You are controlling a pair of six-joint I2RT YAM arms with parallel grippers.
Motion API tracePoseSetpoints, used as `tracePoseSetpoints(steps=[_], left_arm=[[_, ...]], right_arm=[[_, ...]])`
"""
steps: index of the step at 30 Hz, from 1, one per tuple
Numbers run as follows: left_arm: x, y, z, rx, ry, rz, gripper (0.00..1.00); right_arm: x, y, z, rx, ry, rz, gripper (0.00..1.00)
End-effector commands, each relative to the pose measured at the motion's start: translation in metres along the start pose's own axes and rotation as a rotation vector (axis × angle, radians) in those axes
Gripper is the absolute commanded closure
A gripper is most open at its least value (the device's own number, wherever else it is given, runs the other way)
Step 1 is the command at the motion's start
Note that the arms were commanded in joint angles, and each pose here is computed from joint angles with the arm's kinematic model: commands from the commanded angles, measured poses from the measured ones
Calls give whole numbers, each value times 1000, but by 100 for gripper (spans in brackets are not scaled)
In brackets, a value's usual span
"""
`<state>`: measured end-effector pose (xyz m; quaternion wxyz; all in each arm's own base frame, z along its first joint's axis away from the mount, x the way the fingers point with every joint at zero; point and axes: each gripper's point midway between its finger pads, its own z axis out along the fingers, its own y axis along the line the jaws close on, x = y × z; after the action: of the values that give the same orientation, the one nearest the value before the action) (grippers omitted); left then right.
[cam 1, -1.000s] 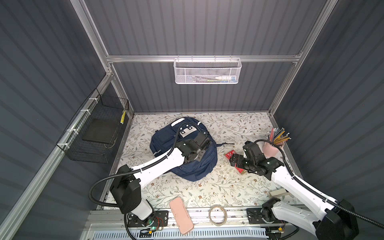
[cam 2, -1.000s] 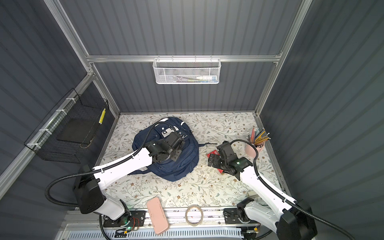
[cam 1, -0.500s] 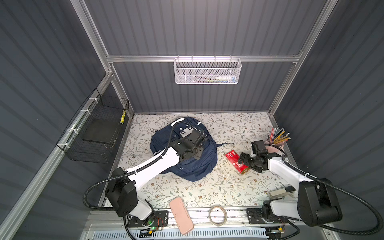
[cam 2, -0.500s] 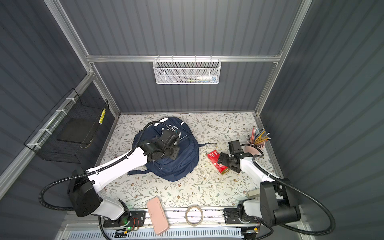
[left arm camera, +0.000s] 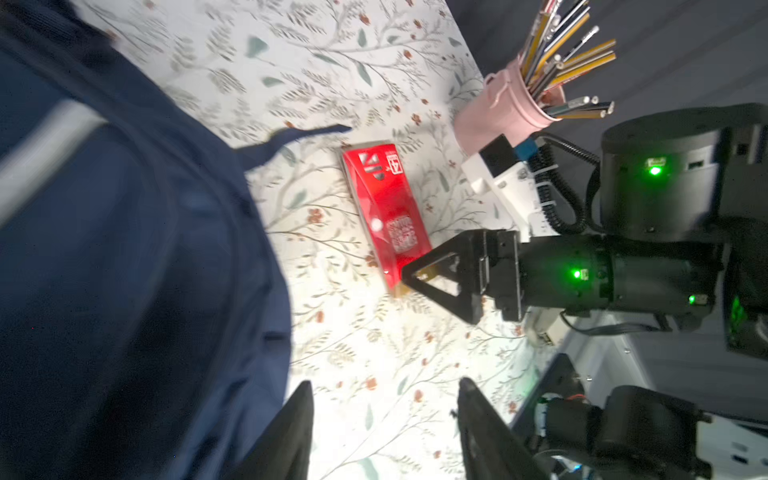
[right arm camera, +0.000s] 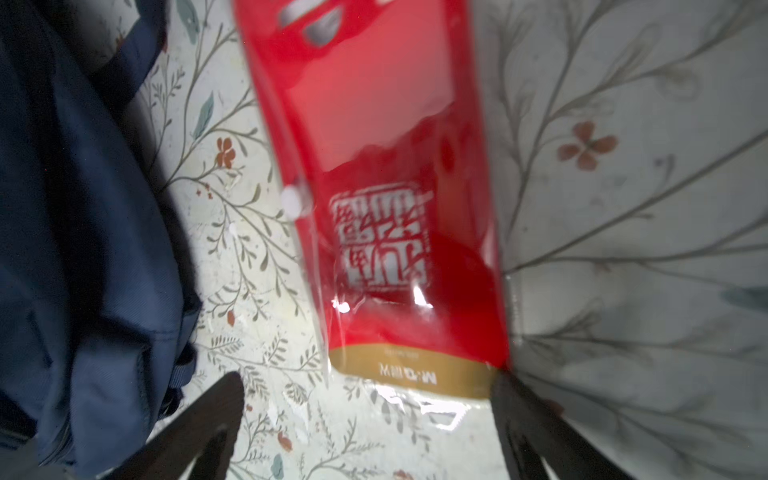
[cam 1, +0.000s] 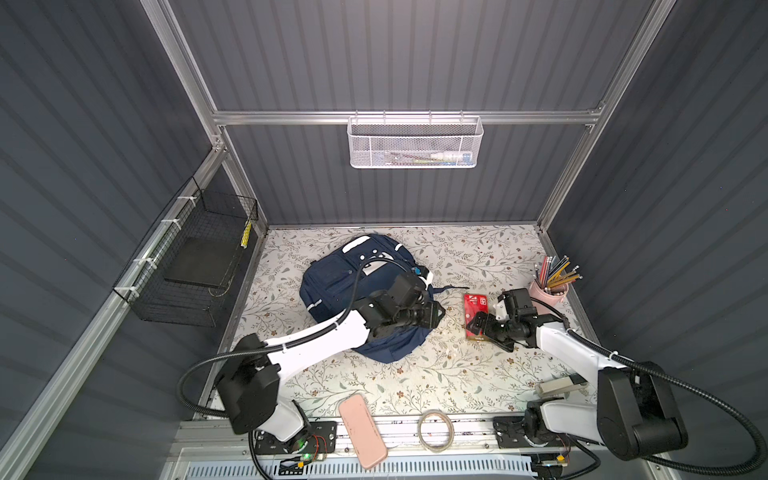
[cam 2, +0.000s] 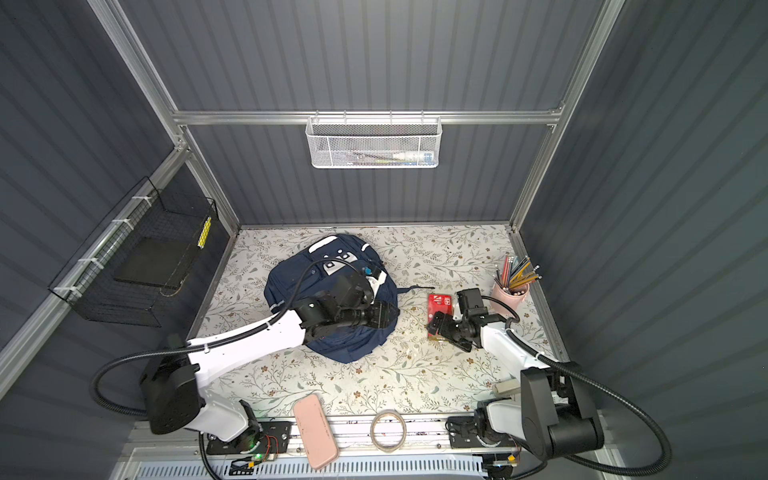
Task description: Pack the student bag
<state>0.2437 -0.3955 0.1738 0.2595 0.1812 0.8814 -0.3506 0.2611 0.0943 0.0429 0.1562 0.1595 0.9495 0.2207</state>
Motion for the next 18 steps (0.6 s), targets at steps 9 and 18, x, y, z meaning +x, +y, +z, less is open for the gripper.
tracePoseSetpoints(steps=[9,18], left_arm=[[1,1,117,22,52,-57,76],[-2,-1,171,48,76,1,73]], right_arm=[[-36,-22,-13,-4,-137,175,11],[-58,-38,-5,-14,-198,229,31]])
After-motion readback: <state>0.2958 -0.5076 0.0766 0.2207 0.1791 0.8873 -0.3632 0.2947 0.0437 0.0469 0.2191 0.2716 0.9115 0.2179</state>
